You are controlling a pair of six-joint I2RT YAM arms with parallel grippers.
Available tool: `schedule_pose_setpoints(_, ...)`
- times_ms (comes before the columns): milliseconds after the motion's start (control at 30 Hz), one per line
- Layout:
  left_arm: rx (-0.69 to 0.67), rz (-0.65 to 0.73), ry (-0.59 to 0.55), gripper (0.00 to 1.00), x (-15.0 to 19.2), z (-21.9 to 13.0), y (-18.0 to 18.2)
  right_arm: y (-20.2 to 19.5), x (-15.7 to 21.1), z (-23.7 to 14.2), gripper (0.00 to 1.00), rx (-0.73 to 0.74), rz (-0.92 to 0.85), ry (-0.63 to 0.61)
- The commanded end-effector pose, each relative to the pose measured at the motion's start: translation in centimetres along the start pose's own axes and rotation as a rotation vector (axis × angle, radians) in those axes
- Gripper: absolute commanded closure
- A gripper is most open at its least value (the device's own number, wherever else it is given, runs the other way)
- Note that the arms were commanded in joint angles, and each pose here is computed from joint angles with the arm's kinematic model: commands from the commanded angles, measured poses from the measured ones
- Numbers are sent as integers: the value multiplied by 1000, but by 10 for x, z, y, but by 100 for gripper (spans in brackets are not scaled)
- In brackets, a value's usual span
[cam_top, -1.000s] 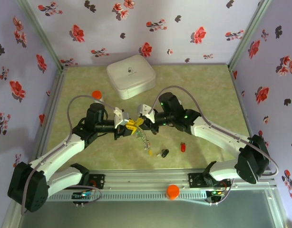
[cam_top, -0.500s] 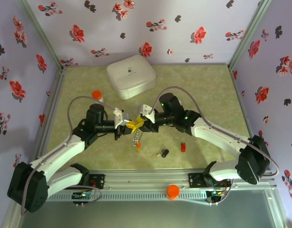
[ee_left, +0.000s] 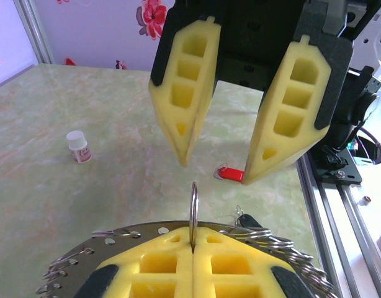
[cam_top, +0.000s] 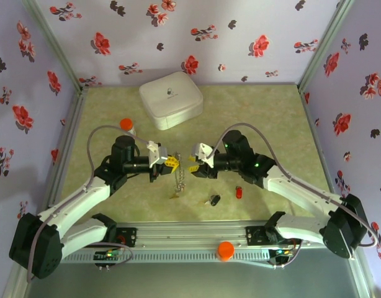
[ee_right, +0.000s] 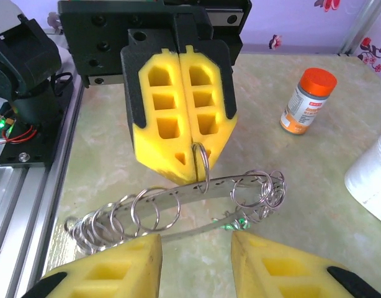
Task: Put the keys on the keyring
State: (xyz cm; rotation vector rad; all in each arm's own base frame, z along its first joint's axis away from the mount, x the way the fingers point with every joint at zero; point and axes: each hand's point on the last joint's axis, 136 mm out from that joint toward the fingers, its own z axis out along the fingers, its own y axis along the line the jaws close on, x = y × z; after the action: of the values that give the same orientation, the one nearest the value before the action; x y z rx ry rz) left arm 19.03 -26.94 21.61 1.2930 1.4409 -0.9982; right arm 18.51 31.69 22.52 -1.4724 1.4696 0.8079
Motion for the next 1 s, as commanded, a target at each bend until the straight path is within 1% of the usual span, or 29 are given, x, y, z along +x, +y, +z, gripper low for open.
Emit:
schedule_pose_setpoints(0,3,78,-39,100,-13,-1,-3,-8,-7,5,66,35,-16,-36)
schedule_pose_setpoints(100,5,85,-38,100,-13,0,-3,-5,-15,9,68,6,-3,-69)
schedule_pose_setpoints(200,11,89,-37,100,-14,1,-4,-2,-21,12,73,-21,3,-89)
schedule_pose_setpoints(333,15,88,-36,100,-14,2,-4,-1,-22,16,81,-39,8,-87)
schedule_pose_setpoints(533,23,88,-23,100,-11,3,-6,2,-21,19,87,-72,15,-78)
schedule_pose_setpoints(600,27,86,-17,100,-10,3,-7,3,-20,20,87,-78,17,-77)
schedule_pose_setpoints(700,26,86,-11,100,-8,3,-7,4,-22,19,79,-82,14,-83)
schedule_pose_setpoints(733,26,84,-7,100,-7,3,-7,4,-23,18,77,-78,11,-85)
schedule_pose_setpoints(967,29,92,2,100,-7,3,-7,2,-21,15,79,-59,-10,-66)
